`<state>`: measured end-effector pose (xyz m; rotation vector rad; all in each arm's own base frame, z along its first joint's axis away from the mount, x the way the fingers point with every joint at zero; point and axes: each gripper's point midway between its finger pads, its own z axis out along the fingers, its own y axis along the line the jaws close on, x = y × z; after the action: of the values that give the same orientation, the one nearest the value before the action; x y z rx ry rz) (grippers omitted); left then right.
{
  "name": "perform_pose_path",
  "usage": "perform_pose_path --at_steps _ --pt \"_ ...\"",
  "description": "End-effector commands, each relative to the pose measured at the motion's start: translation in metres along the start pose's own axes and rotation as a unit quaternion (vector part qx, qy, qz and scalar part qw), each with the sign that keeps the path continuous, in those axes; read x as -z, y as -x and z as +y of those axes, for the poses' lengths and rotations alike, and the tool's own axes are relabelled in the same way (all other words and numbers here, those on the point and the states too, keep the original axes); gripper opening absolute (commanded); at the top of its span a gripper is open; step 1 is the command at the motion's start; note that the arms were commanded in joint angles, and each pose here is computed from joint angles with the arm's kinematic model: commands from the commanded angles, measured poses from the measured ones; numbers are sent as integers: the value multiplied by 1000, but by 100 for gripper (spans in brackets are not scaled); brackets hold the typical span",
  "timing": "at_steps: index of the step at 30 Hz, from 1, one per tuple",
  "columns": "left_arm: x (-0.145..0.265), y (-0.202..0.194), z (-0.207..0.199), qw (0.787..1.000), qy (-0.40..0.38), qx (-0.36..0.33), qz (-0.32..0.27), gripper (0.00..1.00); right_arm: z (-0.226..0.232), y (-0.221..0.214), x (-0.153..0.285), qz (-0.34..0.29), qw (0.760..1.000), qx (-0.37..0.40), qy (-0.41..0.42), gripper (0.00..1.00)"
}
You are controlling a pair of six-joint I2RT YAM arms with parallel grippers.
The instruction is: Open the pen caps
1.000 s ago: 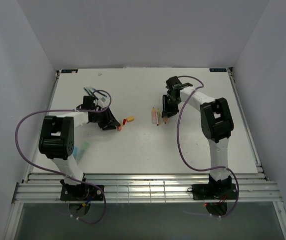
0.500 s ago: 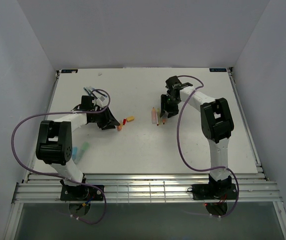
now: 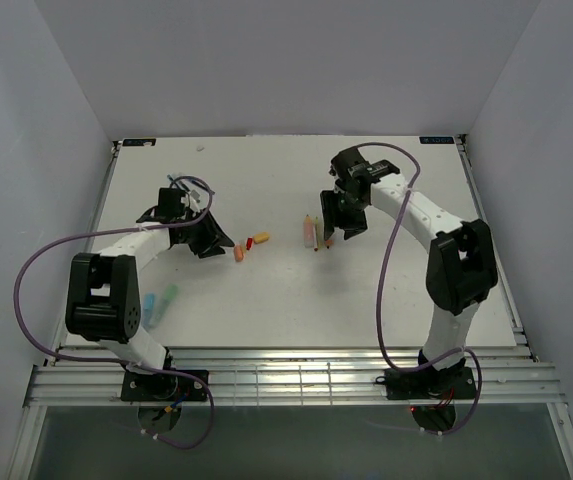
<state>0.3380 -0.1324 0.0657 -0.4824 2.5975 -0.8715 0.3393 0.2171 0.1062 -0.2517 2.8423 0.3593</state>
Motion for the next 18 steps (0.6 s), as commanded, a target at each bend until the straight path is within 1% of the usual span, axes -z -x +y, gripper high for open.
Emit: perform_pose_path --at_steps 1,2,3,4,6,7,8,9,10,11,13,14,15,17,18 --pt "33 31 -27 998 3 17 -66 49 -4 -35 26 19 1000 21 3 61" --pt "37 36 -23 996 23 25 -78 50 -5 -42 28 23 999 22 5 61" --pt "42 41 -24 995 31 30 -89 50 -4 -47 36 13 1000 25 9 62" --pt "51 54 -34 993 32 31 -111 51 -6 -58 31 19 999 26 11 62" --pt "60 70 -34 989 56 33 -135 53 -4 -64 36 5 999 29 21 65" --pt "72 91 -49 986 51 19 -158 54 -4 -70 33 6 999 28 27 66" --pt "69 97 -38 986 77 30 -145 54 -2 -72 37 1 999 29 33 67" --pt "73 110 -38 984 86 26 -154 54 0 -75 37 4 999 32 38 69" --pt "87 136 -56 981 75 6 -179 54 1 -76 38 4 999 35 41 69" --pt "82 143 -43 981 96 18 -165 54 2 -76 41 5 998 37 41 69" --pt "87 164 -42 978 111 15 -179 54 4 -75 44 2 998 46 39 71" --pt "99 183 -42 974 113 14 -198 54 5 -71 49 -5 998 49 39 72" --pt "95 192 -32 972 121 22 -198 54 6 -70 50 -9 998 54 40 73" --pt "103 212 -23 966 130 30 -220 54 7 -66 53 -16 997 57 41 74" --pt "95 216 -12 966 140 35 -215 54 8 -64 55 -20 997 59 42 74"
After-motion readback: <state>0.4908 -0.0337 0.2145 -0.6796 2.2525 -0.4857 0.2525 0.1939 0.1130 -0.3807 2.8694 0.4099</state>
